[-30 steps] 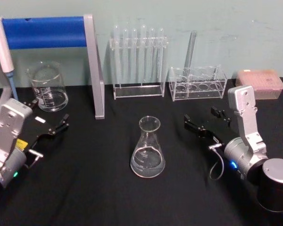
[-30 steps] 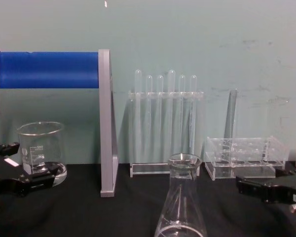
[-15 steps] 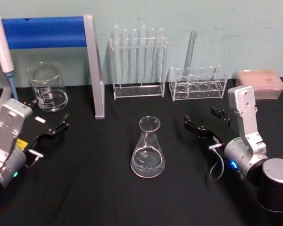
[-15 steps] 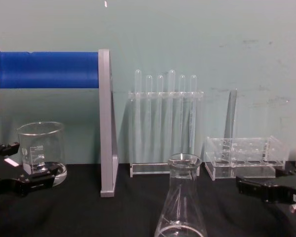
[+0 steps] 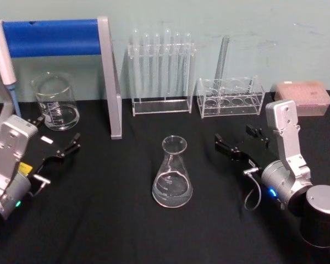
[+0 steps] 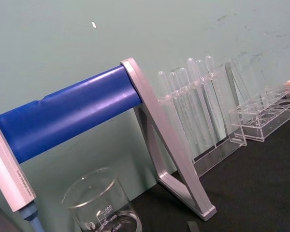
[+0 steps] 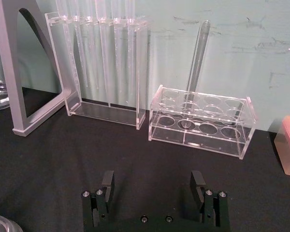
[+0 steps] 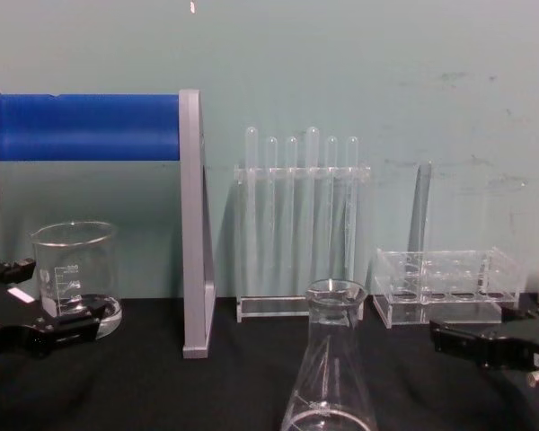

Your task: Grasp the erlenmeyer flask with one hand, shake it three times, then place it back.

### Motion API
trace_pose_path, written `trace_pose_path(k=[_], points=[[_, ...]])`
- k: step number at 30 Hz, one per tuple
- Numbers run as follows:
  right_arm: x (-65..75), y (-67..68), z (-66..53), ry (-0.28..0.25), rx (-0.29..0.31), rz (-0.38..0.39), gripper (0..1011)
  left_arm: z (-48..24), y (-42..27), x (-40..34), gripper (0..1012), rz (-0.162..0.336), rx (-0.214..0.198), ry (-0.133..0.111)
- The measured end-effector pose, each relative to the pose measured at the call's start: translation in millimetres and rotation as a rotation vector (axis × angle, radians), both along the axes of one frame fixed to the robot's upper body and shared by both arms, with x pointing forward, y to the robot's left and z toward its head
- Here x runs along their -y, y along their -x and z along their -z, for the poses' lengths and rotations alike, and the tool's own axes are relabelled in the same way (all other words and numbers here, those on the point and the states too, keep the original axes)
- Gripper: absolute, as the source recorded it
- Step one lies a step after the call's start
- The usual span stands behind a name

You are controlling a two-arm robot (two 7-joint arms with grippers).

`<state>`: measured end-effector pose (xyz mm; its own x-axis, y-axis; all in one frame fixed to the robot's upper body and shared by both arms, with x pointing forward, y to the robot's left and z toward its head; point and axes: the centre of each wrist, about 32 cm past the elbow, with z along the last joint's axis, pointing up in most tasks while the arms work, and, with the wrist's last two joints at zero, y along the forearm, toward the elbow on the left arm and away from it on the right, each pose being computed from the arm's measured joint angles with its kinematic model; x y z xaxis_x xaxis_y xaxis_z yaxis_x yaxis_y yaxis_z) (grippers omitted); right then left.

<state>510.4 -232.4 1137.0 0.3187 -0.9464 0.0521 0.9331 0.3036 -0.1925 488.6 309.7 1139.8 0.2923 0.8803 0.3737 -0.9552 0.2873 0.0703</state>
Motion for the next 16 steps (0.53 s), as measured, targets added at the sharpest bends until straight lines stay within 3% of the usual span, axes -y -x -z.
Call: trace_pose_path(k=[16], points=[[0.0, 0.0, 0.0, 0.0, 0.0, 0.0, 1000, 0.0, 0.0, 0.0, 1001, 0.0, 0.0, 0.0]])
